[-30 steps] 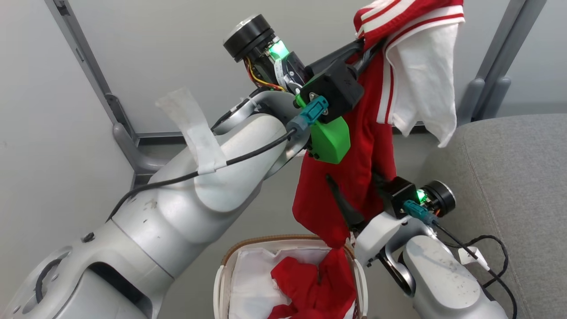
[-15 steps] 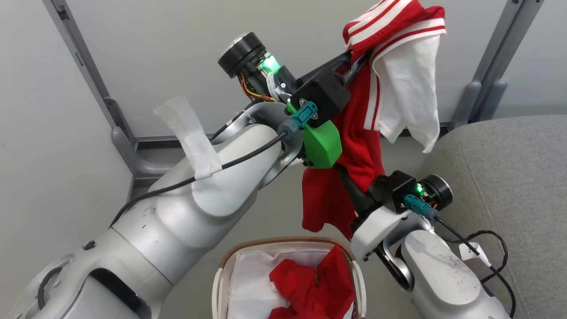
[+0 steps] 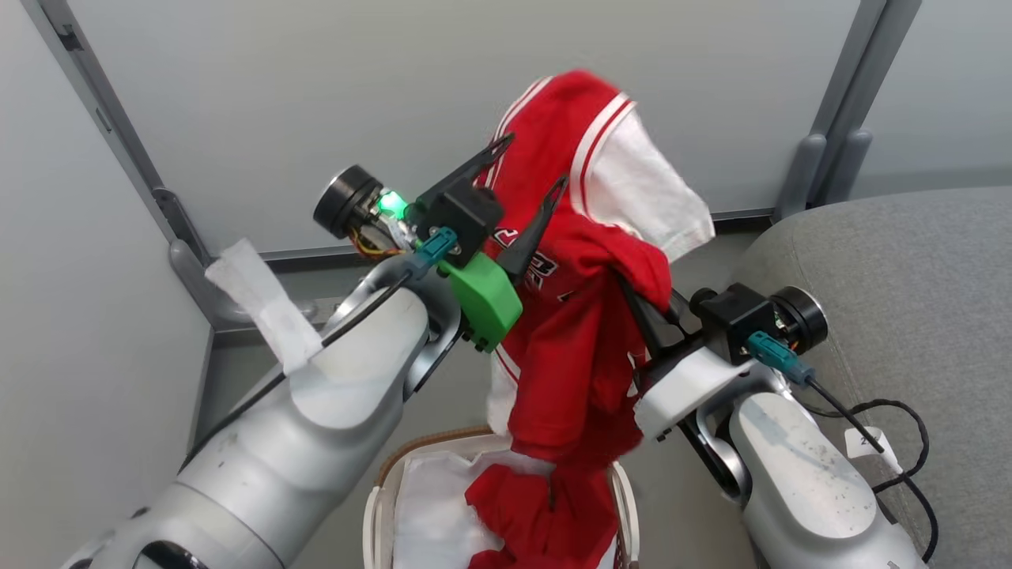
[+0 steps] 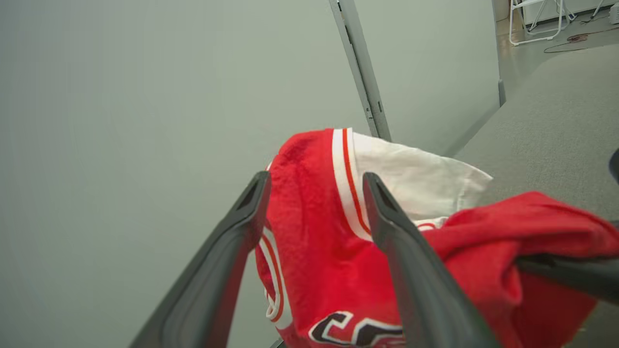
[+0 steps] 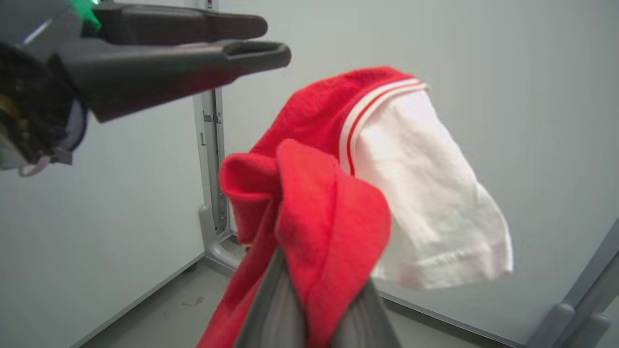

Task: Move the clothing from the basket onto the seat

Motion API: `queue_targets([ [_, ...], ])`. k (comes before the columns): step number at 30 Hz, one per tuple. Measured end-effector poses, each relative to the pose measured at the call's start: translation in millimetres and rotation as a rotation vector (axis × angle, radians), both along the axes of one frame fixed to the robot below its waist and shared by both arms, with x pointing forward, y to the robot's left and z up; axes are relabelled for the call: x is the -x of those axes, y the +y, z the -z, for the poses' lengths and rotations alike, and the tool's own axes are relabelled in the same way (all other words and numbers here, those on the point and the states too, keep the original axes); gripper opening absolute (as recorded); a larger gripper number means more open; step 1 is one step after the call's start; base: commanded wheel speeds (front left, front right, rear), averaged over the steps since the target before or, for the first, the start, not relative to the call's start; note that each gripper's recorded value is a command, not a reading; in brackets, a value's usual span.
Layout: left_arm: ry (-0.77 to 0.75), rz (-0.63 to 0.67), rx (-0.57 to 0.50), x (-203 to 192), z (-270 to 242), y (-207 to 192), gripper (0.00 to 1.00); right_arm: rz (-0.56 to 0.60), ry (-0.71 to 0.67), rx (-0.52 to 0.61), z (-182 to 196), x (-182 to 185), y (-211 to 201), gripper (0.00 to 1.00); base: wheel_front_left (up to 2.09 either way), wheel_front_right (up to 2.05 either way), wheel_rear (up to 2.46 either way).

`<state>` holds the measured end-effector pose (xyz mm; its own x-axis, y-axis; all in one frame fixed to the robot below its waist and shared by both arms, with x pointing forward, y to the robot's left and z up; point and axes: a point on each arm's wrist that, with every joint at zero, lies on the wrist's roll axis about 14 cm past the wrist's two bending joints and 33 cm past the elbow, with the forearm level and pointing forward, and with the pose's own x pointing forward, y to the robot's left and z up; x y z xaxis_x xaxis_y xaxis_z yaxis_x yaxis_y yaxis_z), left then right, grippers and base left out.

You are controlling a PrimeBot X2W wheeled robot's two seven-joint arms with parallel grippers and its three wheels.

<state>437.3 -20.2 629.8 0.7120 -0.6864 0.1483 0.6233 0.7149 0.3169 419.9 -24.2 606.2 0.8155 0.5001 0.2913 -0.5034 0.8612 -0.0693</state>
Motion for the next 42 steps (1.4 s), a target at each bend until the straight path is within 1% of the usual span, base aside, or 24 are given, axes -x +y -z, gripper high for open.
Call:
queue_targets([
  [6,0.111,-0.019,0.110,11.9,32.5,7.6,1.00,0.041,-0.027,-0.009,-8.5,-2.9,-13.9,0.00,0.00,0.00,0.00],
  [11,0.227,-0.070,0.149,24.5,77.0,23.2,1.00,0.080,-0.046,0.004,-11.2,-5.2,-26.2,0.00,0.00,0.00,0.00],
  [19,0.372,-0.138,0.213,50.4,128.5,37.3,1.00,0.142,-0.051,0.004,-10.1,-5.2,-47.0,0.00,0.00,0.00,0.00],
  [26,0.398,-0.176,0.240,58.5,140.3,43.7,1.00,0.175,-0.044,0.011,-5.6,-5.5,-57.7,0.00,0.00,0.00,0.00],
  [32,0.403,-0.176,0.237,61.0,144.9,40.3,1.00,0.195,-0.049,0.017,-6.8,-6.5,-64.6,0.00,0.00,0.00,0.00],
  [37,0.411,-0.138,0.234,61.4,146.2,25.9,1.00,0.242,-0.083,0.032,-15.7,-5.2,-80.7,0.00,0.00,0.00,0.00],
  [42,0.425,-0.062,0.230,64.5,147.0,0.5,1.00,0.331,-0.108,0.064,-19.7,0.3,-111.6,0.00,0.00,0.00,0.00],
])
